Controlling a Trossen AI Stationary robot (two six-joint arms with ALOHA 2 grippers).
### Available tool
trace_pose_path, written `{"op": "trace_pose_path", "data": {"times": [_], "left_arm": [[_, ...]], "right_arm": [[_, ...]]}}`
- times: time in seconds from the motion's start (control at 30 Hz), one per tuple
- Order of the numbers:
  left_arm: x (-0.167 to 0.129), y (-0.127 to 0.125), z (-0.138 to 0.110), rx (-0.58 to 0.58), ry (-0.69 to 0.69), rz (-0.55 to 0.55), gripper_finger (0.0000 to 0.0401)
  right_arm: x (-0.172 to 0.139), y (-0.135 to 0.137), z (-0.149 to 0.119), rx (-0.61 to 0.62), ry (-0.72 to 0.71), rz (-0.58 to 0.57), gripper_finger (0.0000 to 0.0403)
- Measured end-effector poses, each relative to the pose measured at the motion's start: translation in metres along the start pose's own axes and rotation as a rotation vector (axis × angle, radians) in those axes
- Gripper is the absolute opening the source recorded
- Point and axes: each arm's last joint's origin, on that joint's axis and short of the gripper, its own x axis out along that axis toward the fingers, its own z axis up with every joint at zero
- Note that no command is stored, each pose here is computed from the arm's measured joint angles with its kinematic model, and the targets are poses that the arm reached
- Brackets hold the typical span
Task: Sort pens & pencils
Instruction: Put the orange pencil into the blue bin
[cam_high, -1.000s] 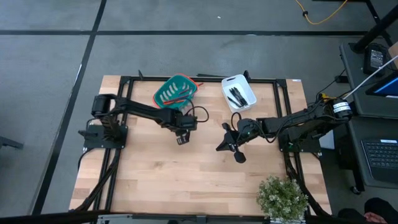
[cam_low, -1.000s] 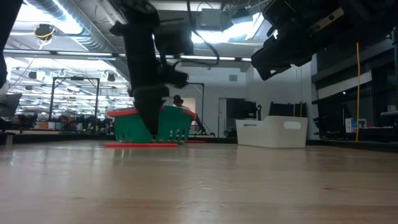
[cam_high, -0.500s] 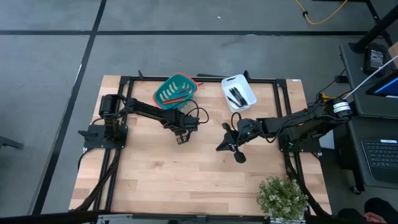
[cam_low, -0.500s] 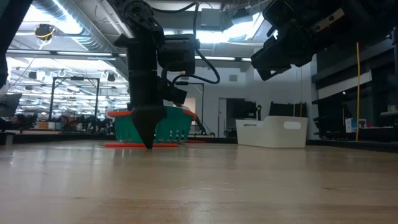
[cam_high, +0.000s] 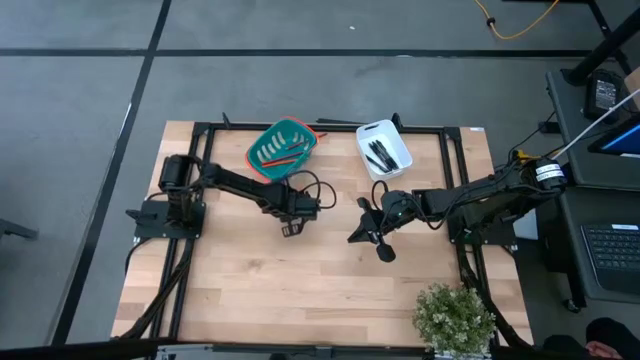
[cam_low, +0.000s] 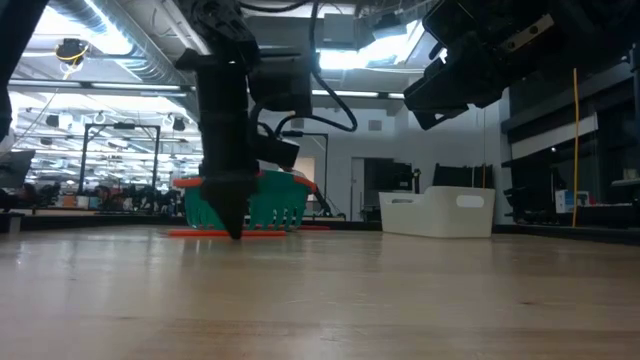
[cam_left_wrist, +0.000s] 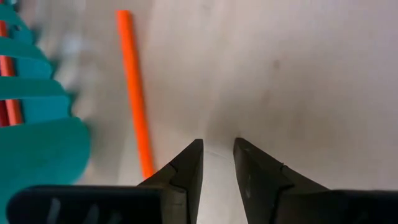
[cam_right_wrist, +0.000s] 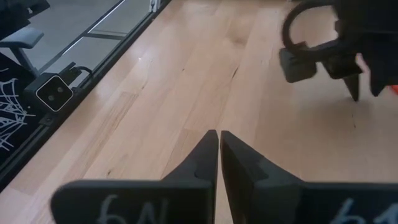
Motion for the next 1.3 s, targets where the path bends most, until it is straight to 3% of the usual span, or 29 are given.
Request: {"op": "trace_pose_path", "data": {"times": [0.37, 0.63, 0.97, 1.3], "left_arm": [[-0.032, -0.020, 0.007, 0.067, -0.008, -0.016, 0.0084], [-0.044, -0.028, -0.024, 0.009, 0.126, 0.217, 0.0011], [-0.027, -0.028, -0.045, -0.111, 0.052, 0.394, 0.0002], [-0.007, -0.018, -0.049, -0.181, 0.021, 0.425, 0.0001]], "right_arm": [[0.000, 0.000, 0.000, 0.005, 0.000, 0.000, 0.0021], [0.000, 0.000, -0.001, 0.008, 0.011, 0.000, 0.0021], [0.000, 0.000, -0.001, 0.012, 0.008, 0.000, 0.0021], [0.000, 0.000, -0.001, 0.013, 0.007, 0.000, 0.0021]]}}
